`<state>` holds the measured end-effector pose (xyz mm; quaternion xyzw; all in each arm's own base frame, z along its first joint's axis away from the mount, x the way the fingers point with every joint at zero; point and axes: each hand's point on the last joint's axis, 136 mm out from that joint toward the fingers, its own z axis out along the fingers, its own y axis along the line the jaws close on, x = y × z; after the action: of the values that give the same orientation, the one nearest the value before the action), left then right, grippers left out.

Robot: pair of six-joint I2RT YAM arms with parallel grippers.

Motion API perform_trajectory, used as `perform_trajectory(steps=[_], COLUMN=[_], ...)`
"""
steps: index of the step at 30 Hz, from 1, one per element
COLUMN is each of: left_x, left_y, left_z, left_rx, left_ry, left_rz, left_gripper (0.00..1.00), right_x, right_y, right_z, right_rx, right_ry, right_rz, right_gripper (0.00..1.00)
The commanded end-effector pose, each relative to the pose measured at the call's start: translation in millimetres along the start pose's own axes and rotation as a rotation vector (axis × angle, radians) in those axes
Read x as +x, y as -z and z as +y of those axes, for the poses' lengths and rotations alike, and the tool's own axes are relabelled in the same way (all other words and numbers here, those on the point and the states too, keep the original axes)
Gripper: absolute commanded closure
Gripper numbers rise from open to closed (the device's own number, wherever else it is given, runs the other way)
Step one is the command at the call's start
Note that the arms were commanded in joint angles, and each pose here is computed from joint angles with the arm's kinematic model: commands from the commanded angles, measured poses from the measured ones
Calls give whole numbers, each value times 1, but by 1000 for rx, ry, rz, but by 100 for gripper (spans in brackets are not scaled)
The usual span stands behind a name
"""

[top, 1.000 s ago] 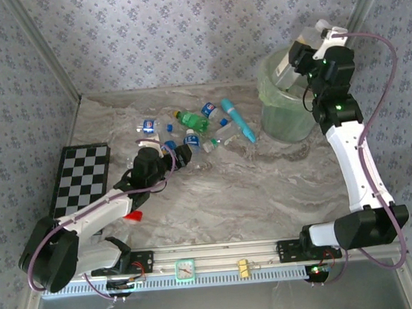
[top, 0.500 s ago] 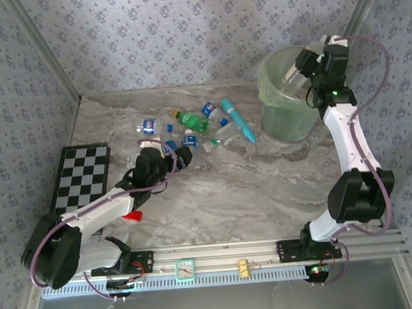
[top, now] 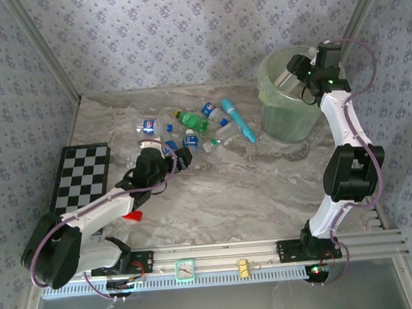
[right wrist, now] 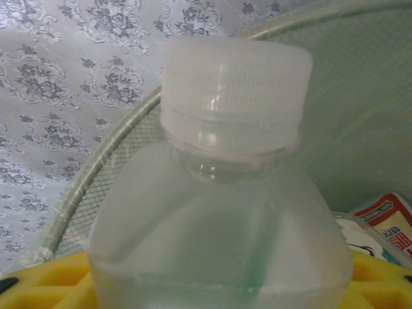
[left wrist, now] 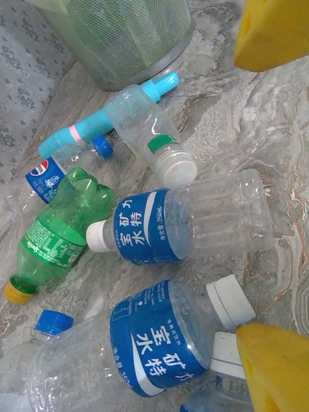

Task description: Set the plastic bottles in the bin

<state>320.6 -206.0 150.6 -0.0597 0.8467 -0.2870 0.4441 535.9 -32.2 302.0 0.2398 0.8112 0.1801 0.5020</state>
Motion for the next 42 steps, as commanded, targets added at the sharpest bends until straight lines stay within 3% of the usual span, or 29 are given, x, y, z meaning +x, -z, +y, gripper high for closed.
perform_trajectory(steps=[1,6,12,18,22,32,37,42], left_x=[-10,-11,-11,-11,-8,6,18,25], left_y=[3,2,1,-7,-13,-28,-40,-54], left_z=[-5,-6,-6,-8,-8,-1,-1,-3], left_rx=[9,9,7,1,-10,-66,-76,-91], left_ry=[10,10,6,12,16,7,5,-4], left_rz=[-22,-22,-17,-2,20,103,175,231], left_gripper=[0,0,0,0,0,0,2,4], right_x=[-16,-41,-74,-64,-36,79,131,185], right_y=[13,45,98,128,131,146,147,135], right_z=[5,0,-3,14,38,122,149,145], right_rx=[-16,53,120,36,-70,-331,-408,-388], right_ry=[-40,33,89,93,117,329,379,399], right_rz=[-21,-121,-272,-303,-238,-67,27,129], right_gripper=[27,14,10,8,6,0,0,0])
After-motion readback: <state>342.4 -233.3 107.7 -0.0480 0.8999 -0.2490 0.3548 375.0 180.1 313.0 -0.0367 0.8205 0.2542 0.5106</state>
